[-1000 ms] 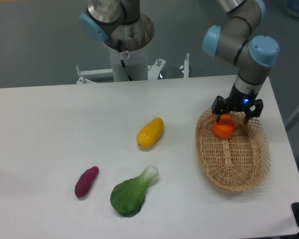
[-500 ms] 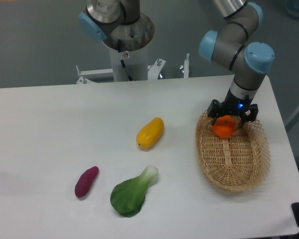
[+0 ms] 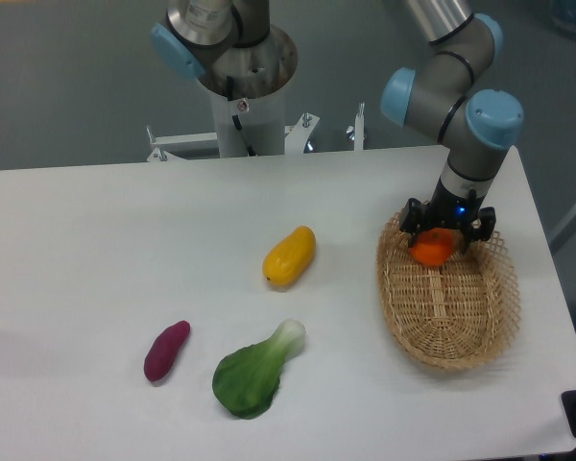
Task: Pick up the orange from the basket
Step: 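Close the gripper on the orange, then lift the held orange up out of the basket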
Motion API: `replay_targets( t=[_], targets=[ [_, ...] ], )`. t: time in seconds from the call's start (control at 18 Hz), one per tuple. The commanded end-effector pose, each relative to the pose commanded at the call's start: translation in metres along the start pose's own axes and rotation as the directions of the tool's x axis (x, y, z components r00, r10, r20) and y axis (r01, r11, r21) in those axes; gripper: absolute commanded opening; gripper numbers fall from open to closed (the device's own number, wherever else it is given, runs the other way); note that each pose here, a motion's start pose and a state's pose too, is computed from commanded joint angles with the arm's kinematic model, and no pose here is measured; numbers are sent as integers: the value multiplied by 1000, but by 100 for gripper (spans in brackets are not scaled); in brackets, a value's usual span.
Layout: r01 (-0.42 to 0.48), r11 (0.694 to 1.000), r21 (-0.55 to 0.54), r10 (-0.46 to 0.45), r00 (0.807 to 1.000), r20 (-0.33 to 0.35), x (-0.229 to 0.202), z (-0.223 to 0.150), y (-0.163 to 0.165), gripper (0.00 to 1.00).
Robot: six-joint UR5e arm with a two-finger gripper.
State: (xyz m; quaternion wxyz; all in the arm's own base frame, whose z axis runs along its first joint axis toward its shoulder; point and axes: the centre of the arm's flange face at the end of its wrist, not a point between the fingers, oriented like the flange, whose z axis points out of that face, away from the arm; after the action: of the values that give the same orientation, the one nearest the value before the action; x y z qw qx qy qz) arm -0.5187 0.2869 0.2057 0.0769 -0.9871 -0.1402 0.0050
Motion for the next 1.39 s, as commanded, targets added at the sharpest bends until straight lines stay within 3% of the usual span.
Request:
replay_targets(
  t=[0.11,0.39,0.56,0.78,1.0,1.28,1.39],
  targets=[
    [1,1000,3,-1,1000,5,0,-2,-1,67],
    [-7,1000,19,7,999,35,-5,-19,-6,66],
    [-55,997,60,49,993,109,-5,-64,-27,66],
    [-153,983,106,132,974,183,19,-123,-71,67],
    [-245,960,137,211,952,224,56,-157,-111,68],
    [-375,919,119,344,913,220,100,-170,-132,68],
    [-396,912,108,370,907,202,106,-178,-133,68]
  ],
)
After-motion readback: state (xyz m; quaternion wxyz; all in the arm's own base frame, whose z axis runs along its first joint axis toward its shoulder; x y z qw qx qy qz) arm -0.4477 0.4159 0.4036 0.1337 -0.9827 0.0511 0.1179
